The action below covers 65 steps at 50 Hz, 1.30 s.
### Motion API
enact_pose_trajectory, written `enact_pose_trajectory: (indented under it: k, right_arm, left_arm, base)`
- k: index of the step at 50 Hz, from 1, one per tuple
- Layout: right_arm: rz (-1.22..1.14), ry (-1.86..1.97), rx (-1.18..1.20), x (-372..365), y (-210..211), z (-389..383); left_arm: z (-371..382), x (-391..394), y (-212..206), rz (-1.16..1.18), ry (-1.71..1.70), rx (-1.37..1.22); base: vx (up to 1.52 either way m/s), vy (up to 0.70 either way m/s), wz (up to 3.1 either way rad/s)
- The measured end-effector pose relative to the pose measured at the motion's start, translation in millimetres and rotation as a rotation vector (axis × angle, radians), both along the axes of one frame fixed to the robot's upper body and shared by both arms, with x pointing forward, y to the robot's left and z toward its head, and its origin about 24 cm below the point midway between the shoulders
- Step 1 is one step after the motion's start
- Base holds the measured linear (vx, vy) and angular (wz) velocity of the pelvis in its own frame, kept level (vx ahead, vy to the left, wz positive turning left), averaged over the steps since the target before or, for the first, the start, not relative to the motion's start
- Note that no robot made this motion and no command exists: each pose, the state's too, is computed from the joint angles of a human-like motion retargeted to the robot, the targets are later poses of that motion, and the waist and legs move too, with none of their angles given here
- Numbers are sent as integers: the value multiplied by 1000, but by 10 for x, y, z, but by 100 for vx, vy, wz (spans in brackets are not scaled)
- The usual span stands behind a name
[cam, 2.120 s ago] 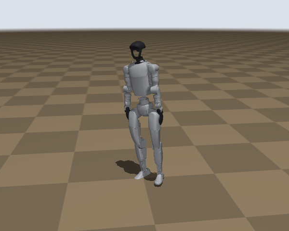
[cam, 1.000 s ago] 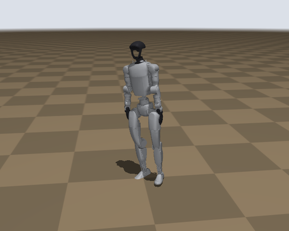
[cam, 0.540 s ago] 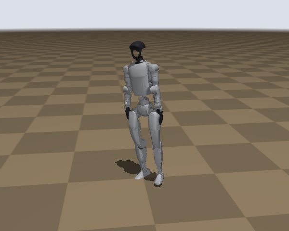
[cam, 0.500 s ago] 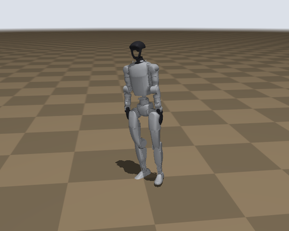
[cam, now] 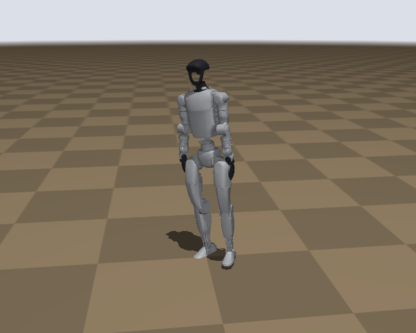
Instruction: Upper body actions
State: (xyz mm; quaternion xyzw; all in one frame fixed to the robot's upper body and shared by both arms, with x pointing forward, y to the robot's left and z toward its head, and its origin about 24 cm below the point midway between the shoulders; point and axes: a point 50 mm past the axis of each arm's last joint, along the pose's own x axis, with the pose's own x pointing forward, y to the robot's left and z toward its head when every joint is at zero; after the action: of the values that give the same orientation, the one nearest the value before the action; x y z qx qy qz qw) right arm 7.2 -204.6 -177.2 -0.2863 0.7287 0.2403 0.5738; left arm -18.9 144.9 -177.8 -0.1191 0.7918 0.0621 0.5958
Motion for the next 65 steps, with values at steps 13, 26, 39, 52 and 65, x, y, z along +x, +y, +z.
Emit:
enact_pose_trajectory:
  k: [13,26,39,52,65]
  right_arm:
    - [2,1,0,0,1,0]
    - [3,1,0,-1,1,0]
    - [5,2,1,-1,1,0]
    - [6,3,1,-3,1,0]
    - [8,4,2,-4,2,0]
  left_arm:
    - [0,4,-3,-4,-2,-2]
    - [0,-2,-4,-1,1,0]
    - [0,-2,-6,-3,0,-1]
    - [0,3,-3,-4,-1,1]
    - [0,0,-2,-6,0,1]
  base:
    - [0,0,0]
    - [0,0,0]
    - [0,0,0]
    - [0,0,0]
    - [0,0,0]
